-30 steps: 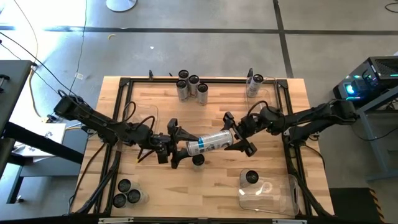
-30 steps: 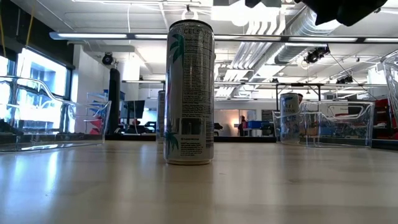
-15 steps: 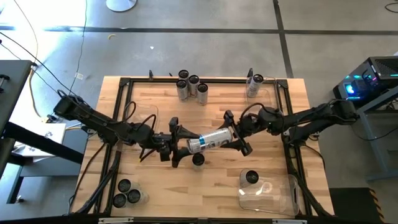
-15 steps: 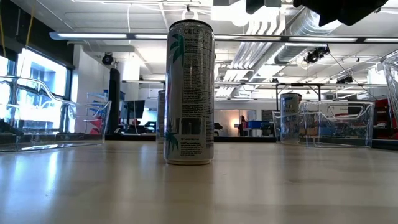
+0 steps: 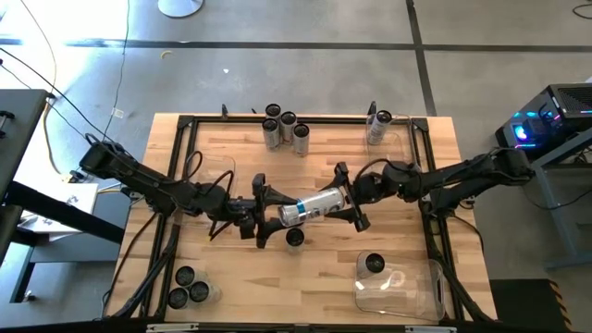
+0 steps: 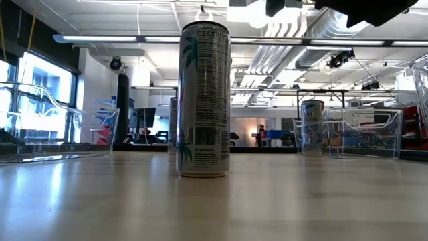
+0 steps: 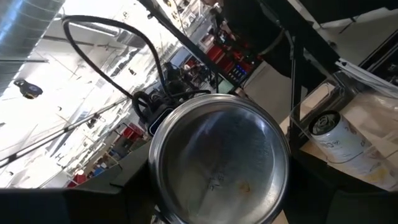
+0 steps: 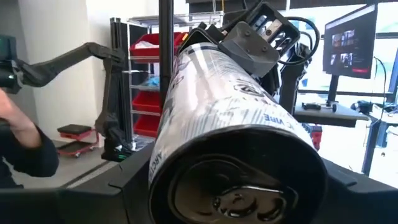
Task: Sort soda cans
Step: Put the white-blue soda can into the top transparent bin
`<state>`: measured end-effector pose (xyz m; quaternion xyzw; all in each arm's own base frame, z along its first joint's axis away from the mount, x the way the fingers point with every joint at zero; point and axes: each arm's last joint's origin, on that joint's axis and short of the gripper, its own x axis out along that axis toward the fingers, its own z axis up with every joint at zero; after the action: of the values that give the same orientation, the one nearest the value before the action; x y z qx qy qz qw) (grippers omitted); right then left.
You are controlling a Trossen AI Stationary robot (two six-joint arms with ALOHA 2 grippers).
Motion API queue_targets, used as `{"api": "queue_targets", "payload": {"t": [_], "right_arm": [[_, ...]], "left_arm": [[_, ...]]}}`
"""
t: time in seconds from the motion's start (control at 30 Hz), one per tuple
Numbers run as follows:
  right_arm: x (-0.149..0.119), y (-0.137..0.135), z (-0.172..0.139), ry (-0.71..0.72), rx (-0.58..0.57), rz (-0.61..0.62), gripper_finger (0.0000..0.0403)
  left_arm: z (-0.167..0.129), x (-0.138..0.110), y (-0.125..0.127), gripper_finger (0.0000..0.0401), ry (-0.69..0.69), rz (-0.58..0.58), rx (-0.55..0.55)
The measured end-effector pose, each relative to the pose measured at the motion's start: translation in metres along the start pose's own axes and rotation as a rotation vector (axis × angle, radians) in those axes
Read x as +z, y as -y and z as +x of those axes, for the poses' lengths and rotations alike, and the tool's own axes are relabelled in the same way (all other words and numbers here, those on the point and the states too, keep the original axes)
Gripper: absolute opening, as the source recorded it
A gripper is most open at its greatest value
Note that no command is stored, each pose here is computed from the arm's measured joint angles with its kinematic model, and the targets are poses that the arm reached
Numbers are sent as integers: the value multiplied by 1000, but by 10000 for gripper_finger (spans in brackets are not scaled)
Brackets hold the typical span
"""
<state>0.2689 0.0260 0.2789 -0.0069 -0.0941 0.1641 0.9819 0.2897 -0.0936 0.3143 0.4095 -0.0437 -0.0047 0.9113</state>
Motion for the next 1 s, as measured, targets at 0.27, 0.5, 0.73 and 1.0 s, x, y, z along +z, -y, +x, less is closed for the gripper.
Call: {"api": "queue_targets", "payload": {"t": [0.27, 0.5, 0.73, 1.0], "right_arm": [[1, -1, 0, 8, 66, -9, 273], [3, -2, -1, 9, 72, -14, 273], [4, -2, -3, -6, 76, 5, 273], [1, 0, -2, -26, 42, 64, 276]], "left_arm": [[0, 0, 0, 247, 9, -29, -1], [0, 1, 0, 247, 10, -42, -1], [1, 1, 0, 247, 14, -55, -10], [0, 0, 1, 247, 15, -73, -19]]}}
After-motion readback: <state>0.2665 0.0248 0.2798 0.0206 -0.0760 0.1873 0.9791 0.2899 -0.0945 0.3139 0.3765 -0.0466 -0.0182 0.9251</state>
